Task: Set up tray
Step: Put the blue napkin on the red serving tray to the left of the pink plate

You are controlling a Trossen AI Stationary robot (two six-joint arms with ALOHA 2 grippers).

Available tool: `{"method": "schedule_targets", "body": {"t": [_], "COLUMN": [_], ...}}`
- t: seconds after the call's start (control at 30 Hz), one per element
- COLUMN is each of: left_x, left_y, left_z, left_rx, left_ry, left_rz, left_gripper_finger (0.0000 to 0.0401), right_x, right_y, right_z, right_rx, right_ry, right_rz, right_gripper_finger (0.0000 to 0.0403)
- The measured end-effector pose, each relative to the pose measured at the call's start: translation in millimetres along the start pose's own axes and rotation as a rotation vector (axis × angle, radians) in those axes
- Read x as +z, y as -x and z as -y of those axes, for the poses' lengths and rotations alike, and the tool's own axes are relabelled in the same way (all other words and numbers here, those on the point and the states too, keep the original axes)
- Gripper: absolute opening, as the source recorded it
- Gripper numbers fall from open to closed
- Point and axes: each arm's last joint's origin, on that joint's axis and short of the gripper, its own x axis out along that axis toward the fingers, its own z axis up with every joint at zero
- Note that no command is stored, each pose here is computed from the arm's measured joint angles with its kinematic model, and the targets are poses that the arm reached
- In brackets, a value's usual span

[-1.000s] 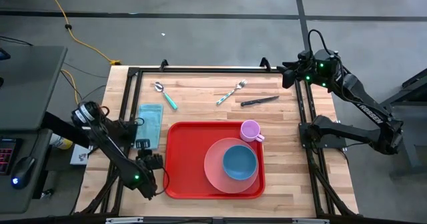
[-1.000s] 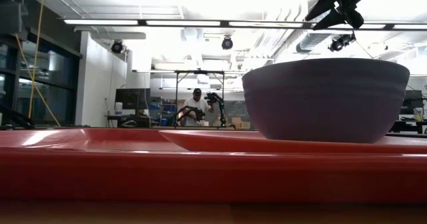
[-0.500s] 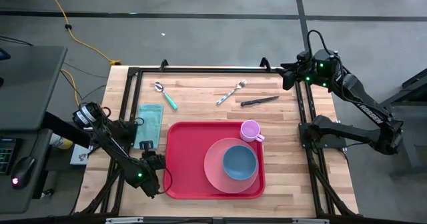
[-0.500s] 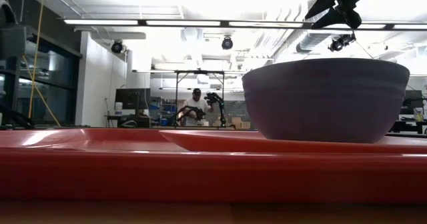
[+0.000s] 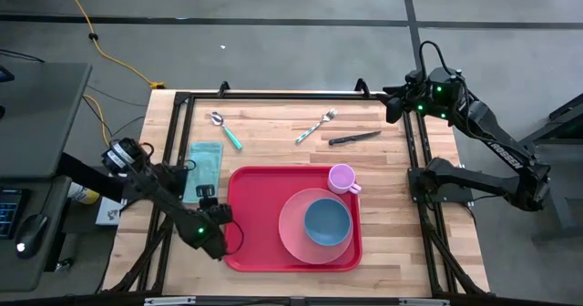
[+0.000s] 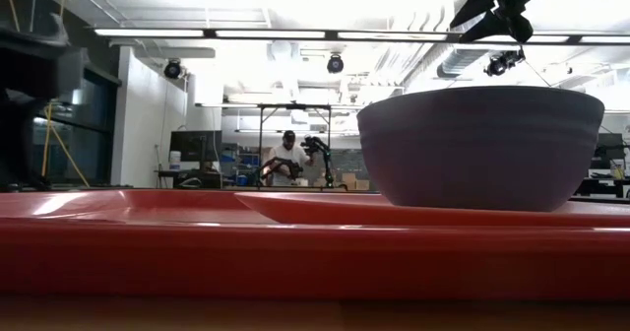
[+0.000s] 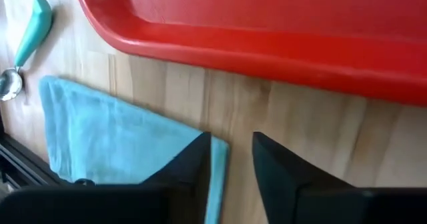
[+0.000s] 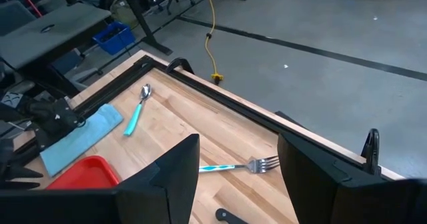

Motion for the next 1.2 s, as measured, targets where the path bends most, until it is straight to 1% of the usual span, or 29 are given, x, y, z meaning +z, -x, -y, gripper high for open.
{"method": "schedule_targets", "body": {"t": [0.1,0.27,0.43,0.5,0.63,1.2], "left_x": [2.4,-0.6,-8.6,-8.7,-10.8,-21.6], "left_y": [-1.8,-8.8,-18.3,-18.7,-20.7,-32.0], "left_z": [-2.4,-1.3,-2.3,-3.2,-6.6,-11.7], "left_rx": [-0.002,-0.053,-0.054,-0.036,0.019,0.06], "left_ry": [0.007,0.027,0.086,0.085,0.047,0.012], "left_rz": [-0.02,-0.075,-0.093,-0.082,-0.075,-0.111], "left_gripper_finger": [0.0184,0.0246,0.0278,0.0282,0.028,0.0275], "right_x": [0.0,-0.1,-0.3,-0.3,-0.5,-0.6], "right_y": [0.0,0.0,0.0,0.0,0.0,0.1], "right_z": [-0.1,-0.3,-0.9,-1.0,-1.2,-1.7], "right_rx": [0.004,0.011,0.032,0.037,0.043,0.06], "right_ry": [0.0,-0.005,-0.007,-0.008,-0.01,-0.009], "right_rz": [-0.001,-0.003,-0.01,-0.011,-0.014,-0.019], "right_gripper_finger": [0.0181,0.0181,0.0181,0.0181,0.0181,0.0181]}}
